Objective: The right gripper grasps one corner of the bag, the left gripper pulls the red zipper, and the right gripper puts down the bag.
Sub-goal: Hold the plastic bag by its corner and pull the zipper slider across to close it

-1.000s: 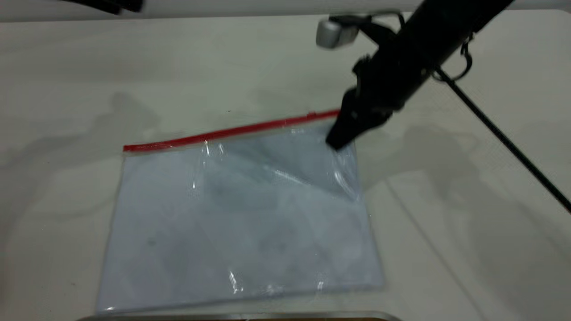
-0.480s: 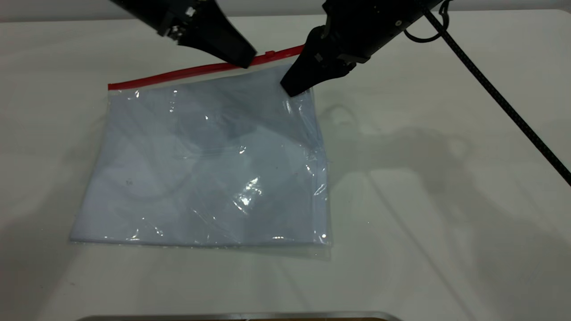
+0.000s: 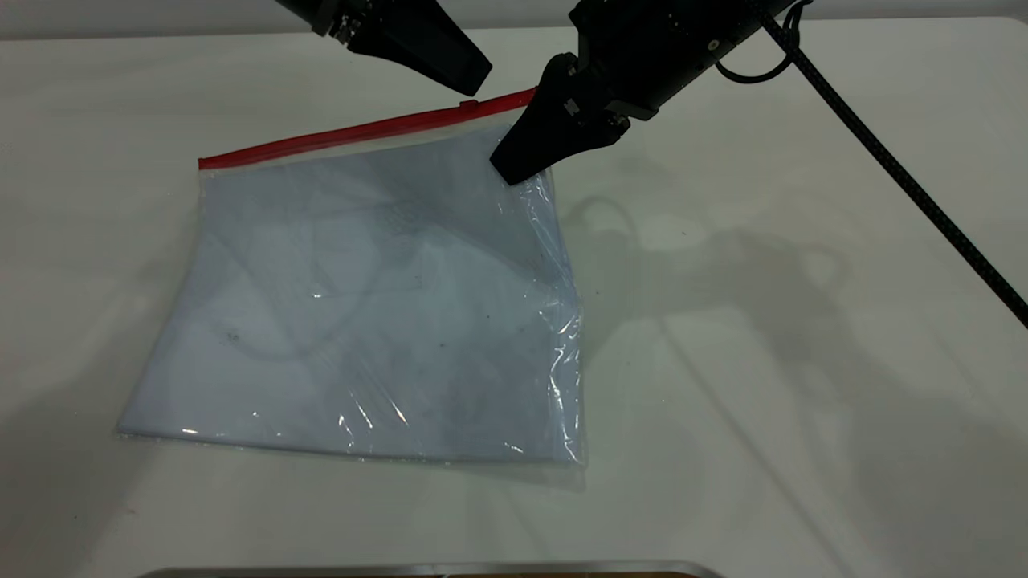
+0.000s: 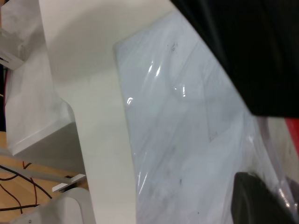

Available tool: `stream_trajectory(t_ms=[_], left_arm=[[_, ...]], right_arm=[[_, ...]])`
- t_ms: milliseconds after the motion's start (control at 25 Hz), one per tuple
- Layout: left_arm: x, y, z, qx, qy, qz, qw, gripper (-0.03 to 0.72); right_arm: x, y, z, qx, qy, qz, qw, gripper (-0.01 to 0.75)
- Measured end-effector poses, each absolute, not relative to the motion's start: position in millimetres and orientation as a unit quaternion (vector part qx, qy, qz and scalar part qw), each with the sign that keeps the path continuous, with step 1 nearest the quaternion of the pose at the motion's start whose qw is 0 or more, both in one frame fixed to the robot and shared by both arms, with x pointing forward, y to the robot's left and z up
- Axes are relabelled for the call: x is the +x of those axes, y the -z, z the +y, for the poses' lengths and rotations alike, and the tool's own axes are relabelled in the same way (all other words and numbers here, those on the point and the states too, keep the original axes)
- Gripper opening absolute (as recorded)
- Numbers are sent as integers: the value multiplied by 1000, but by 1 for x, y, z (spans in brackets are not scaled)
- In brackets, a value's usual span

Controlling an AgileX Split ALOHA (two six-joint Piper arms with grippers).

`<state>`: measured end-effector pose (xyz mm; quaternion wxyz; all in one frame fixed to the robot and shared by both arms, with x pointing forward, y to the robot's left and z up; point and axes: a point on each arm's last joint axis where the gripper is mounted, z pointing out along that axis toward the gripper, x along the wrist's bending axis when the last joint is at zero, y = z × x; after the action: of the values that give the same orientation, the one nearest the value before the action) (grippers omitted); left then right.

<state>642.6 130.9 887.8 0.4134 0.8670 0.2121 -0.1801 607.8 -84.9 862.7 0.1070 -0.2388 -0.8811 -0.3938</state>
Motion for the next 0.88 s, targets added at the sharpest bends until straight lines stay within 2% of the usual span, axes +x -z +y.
stream_trajectory(t_ms=[240,400,880], left_arm=[[640,-869,131,865,203,214,405,556],[640,-868,130,866,201,209,408,483],[639,-869,130,867,204,189,414,70]], right_arm=[[608,-863,-85,-237,395,-881,108,33],[608,-863,-85,-237,395,-881,108,33],[609,-862,-86,-231,394,-884,98,33]])
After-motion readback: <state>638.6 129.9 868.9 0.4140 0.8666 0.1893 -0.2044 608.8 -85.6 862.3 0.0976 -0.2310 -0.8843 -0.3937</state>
